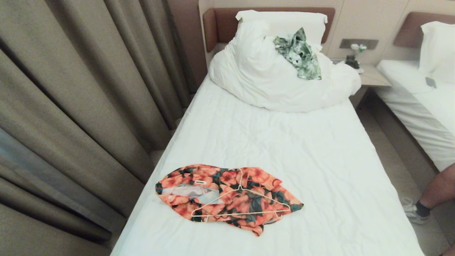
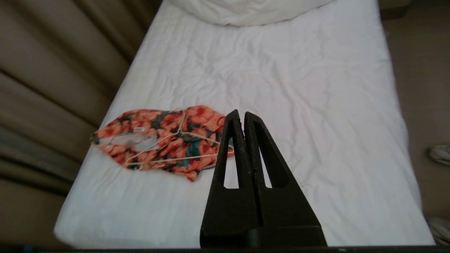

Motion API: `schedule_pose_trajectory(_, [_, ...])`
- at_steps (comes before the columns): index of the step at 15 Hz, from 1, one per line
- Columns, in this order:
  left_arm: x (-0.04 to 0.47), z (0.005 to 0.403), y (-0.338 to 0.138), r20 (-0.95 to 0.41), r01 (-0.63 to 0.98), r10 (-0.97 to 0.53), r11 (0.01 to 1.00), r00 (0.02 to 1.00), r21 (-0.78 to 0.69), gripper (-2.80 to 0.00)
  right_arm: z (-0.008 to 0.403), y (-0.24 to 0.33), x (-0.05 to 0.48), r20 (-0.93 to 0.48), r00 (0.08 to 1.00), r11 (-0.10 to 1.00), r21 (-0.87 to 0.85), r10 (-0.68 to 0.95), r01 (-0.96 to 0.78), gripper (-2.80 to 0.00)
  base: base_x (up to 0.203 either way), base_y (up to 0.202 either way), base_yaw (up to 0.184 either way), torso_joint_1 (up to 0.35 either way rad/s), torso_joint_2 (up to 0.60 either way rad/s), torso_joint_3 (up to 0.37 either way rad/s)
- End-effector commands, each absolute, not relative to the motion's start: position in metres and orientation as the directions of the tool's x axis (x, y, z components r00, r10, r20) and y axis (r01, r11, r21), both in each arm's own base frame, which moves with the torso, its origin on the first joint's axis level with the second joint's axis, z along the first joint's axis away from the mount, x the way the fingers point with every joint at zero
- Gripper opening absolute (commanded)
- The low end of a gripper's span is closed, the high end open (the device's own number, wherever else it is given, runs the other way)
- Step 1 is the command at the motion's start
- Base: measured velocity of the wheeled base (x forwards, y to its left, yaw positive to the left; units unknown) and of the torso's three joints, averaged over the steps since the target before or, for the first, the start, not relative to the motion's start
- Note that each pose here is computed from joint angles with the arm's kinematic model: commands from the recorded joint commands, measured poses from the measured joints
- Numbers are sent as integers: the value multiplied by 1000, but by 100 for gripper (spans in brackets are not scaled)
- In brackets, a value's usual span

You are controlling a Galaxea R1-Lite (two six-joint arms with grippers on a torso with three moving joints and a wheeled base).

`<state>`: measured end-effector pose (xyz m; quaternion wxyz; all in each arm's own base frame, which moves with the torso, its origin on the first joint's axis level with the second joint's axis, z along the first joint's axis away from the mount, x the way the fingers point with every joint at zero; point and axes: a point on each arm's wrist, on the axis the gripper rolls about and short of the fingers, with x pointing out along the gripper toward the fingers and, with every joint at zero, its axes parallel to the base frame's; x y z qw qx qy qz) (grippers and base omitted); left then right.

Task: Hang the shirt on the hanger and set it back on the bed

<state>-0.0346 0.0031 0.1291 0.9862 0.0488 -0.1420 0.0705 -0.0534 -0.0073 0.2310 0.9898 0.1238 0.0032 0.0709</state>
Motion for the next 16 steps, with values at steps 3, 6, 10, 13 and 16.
schedule_pose_trajectory(3, [-26,100,3,217,-125,102,988,971,92,-280,215,-2,-64,35,996,965,244,85,-91,-280,0,0,0,0,0,0])
schedule_pose_trajectory(6, [-21,85,2,165,-79,61,991,984,105,-280,194,0,-68,34,998,972,227,60,-66,-280,0,0,0,0,0,0])
schedule_pose_trajectory(10, [-20,75,0,67,18,-26,993,997,114,-280,148,1,-71,43,998,987,155,42,-49,-280,0,0,0,0,0,0])
schedule_pose_trajectory(13, [-20,75,0,59,19,-25,995,998,95,-280,124,0,-51,36,999,991,134,6,-11,-280,0,0,0,0,0,0])
schedule_pose_trajectory(16, [-20,75,0,60,16,-21,996,998,91,-280,97,0,-33,18,1000,996,85,-9,7,-280,0,0,0,0,0,0])
